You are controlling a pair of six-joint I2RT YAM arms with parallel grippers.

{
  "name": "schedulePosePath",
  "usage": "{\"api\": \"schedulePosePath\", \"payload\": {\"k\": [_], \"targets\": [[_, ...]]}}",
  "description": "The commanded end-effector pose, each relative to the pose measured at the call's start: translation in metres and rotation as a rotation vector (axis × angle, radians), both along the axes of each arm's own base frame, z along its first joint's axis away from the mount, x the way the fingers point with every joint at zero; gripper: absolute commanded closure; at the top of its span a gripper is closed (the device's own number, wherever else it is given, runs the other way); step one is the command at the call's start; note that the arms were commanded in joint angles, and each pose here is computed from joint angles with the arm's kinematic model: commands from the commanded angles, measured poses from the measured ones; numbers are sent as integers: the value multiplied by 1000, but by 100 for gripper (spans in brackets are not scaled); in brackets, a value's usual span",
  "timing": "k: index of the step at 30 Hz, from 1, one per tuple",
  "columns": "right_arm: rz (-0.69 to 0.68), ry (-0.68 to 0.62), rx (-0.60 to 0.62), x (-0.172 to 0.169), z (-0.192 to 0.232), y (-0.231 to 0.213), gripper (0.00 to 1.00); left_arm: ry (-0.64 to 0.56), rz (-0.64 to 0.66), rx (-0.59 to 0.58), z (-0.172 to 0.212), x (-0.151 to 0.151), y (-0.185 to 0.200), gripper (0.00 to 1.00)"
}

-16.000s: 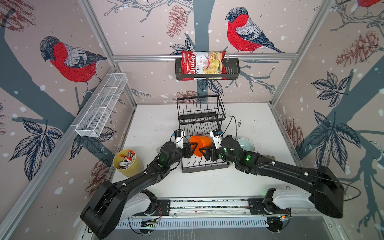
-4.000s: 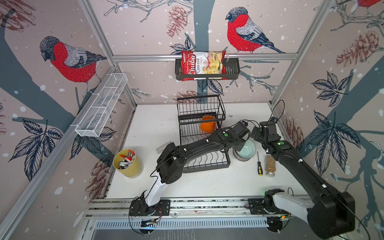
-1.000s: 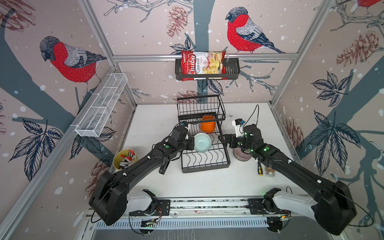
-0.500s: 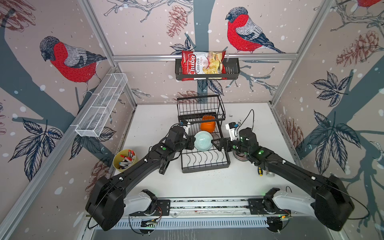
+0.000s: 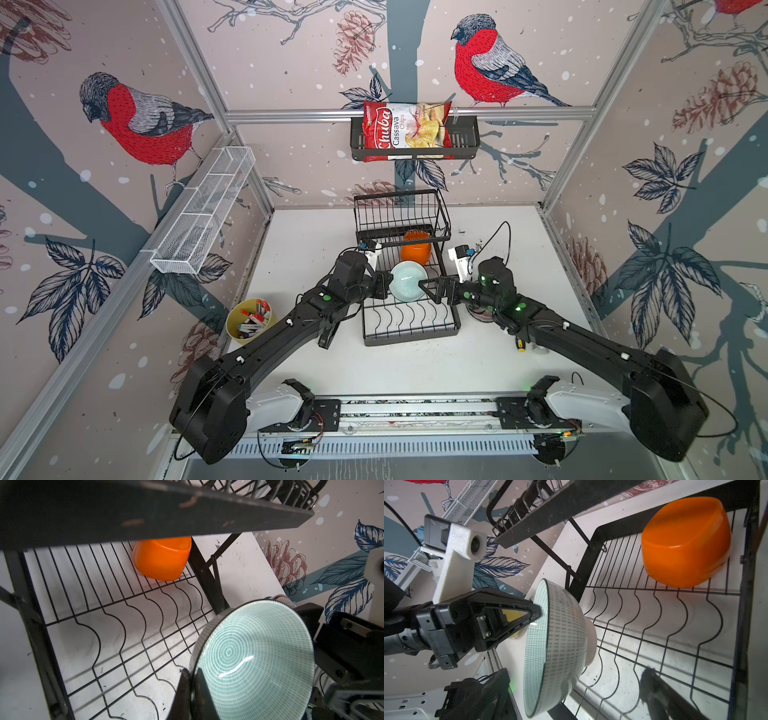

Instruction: Load the bowls into the dish rack

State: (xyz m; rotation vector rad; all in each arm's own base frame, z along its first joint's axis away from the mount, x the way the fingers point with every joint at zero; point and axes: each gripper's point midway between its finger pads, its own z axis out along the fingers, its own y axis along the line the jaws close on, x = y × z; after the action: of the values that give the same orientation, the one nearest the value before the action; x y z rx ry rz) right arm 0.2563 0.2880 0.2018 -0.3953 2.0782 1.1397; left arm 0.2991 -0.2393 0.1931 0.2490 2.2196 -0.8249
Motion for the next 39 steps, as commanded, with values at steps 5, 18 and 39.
{"api": "schedulePosePath", "payload": {"k": [5, 18, 39], "targets": [[35, -25, 56, -4, 14, 11, 1, -88, -15, -115, 34, 7, -10, 100], [70, -22, 69, -5, 14, 28, 0, -94, -38, -147, 41, 5, -14, 100], [124, -11, 104, -7, 19, 44, 23, -86, -37, -155, 34, 6, -16, 100]]}}
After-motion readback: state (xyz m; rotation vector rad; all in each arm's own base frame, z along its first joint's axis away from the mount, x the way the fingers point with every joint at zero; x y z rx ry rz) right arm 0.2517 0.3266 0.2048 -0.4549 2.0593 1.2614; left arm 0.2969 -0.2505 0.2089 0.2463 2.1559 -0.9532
